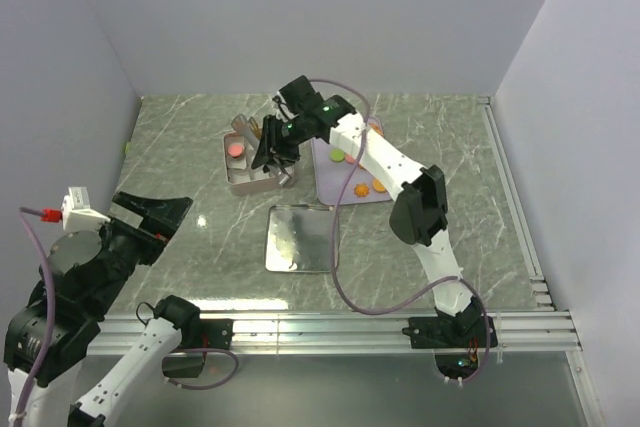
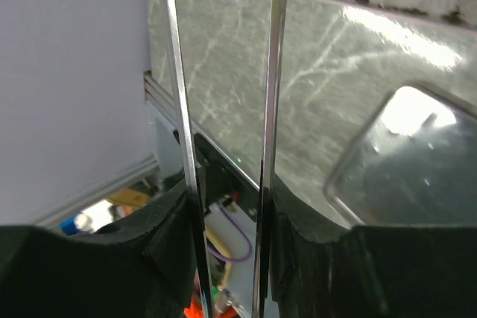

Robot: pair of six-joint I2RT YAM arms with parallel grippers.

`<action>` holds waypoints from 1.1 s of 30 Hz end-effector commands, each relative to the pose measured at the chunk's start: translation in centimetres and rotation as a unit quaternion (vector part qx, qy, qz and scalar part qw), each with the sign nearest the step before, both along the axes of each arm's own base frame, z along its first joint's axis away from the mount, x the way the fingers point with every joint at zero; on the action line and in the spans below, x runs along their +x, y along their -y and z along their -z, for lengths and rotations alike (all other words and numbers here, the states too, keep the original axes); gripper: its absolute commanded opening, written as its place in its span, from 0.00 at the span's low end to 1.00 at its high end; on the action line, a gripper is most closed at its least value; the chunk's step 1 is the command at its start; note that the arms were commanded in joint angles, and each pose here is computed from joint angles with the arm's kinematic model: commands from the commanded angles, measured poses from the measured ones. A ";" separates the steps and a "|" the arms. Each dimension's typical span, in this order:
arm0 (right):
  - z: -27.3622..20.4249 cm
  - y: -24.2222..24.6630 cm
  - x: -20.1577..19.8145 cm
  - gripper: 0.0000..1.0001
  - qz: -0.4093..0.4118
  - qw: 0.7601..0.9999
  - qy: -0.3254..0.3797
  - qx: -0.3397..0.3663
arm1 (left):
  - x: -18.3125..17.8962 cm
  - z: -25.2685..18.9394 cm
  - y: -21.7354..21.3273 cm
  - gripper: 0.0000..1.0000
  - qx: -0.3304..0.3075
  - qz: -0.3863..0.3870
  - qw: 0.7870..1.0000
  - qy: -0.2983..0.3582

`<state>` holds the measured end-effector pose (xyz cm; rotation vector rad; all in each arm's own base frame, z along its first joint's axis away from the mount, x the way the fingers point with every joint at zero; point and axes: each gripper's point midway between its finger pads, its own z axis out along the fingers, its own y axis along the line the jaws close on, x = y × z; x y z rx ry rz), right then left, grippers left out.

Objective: Pack the cookies

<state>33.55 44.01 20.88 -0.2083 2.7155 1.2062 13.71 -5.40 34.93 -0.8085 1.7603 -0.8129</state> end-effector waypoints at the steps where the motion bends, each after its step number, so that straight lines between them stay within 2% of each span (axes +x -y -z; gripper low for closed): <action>1: -1.1 -1.8 3.5 0.32 0.036 0.997 0.005 0.062 | -0.3 -0.4 -0.7 1.00 -0.029 -0.027 0.999 0.001; 11: 3.1 -1.7 6.3 0.33 0.085 0.996 -0.006 0.027 | -2.2 -0.7 -2.2 1.00 -0.037 -0.050 0.998 -0.002; 15: 4.1 -1.1 6.7 0.37 0.095 0.995 -0.004 0.010 | -2.7 -0.9 -2.7 0.99 -0.043 -0.057 0.997 0.006; 33: 4.7 -1.6 7.6 0.52 0.104 0.994 -0.014 0.021 | -2.7 -1.0 -3.1 1.00 -0.032 -0.063 0.997 0.016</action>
